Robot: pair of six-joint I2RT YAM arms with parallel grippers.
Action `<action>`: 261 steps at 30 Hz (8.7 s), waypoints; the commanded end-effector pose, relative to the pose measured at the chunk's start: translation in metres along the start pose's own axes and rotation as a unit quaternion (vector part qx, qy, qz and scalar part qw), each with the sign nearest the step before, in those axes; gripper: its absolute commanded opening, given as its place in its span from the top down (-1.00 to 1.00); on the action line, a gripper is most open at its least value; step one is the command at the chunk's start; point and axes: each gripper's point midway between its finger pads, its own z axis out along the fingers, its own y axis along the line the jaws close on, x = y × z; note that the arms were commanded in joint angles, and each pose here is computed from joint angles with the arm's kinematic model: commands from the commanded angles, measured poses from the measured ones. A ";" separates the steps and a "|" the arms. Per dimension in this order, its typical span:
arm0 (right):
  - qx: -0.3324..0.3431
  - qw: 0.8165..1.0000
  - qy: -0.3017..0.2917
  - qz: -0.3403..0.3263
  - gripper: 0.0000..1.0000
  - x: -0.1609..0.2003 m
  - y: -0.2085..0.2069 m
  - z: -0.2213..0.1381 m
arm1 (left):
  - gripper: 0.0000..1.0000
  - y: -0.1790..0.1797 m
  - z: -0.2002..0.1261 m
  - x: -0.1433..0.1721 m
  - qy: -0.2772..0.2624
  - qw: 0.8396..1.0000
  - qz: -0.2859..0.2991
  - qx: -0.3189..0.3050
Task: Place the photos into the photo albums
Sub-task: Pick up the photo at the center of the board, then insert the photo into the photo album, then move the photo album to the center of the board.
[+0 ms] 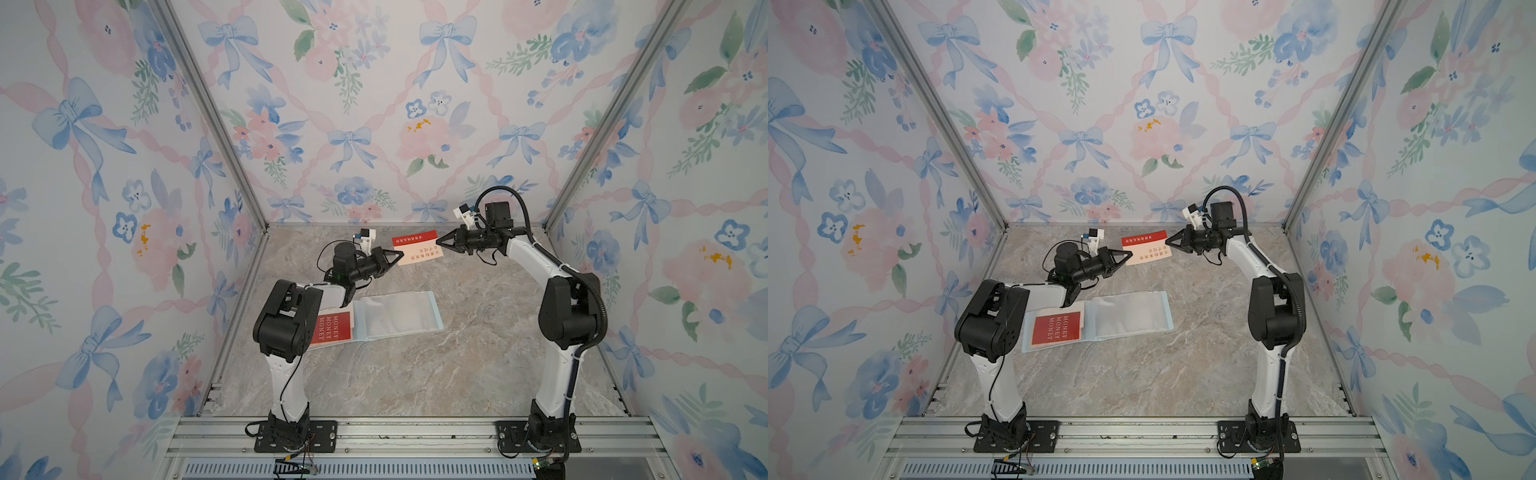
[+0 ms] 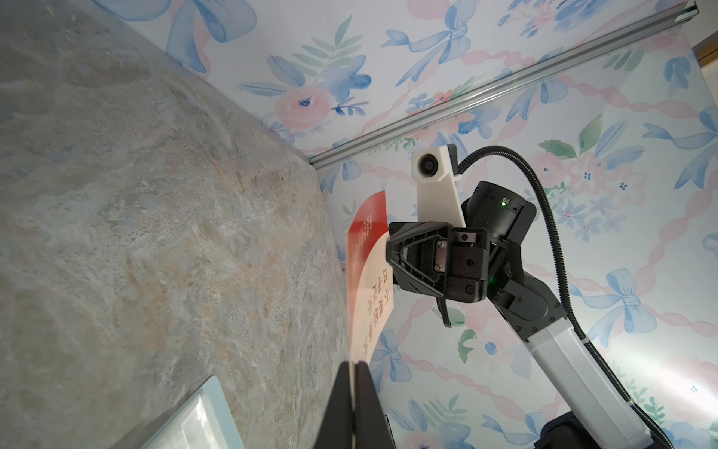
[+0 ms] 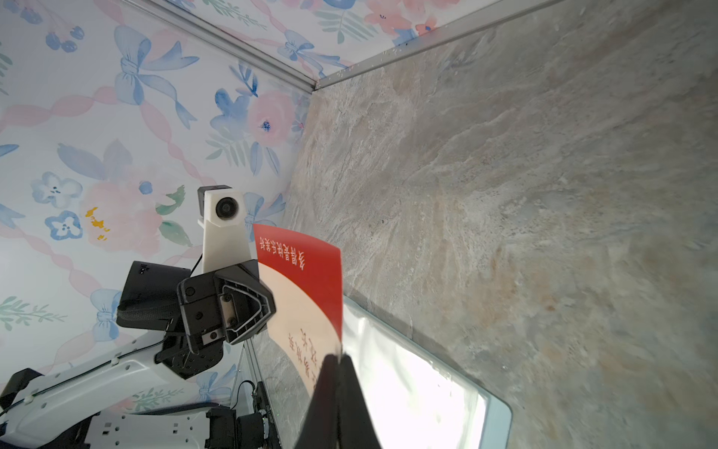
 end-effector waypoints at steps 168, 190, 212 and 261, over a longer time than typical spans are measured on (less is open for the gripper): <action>0.046 0.995 0.076 0.055 0.38 0.051 -0.071 0.020 | 1.00 0.104 -0.172 0.108 0.095 0.929 -0.042 -0.354; 0.051 0.994 0.078 0.059 0.38 0.055 -0.074 0.016 | 0.86 0.124 -0.144 0.126 0.118 0.922 -0.047 -0.365; 0.065 0.994 0.081 0.043 0.37 0.057 -0.063 0.010 | 0.08 0.111 -0.163 0.105 0.096 0.921 -0.044 -0.376; 0.140 0.895 0.368 -0.210 0.37 0.255 0.058 0.216 | -0.04 0.181 -0.384 0.072 -0.191 0.796 -0.248 -0.517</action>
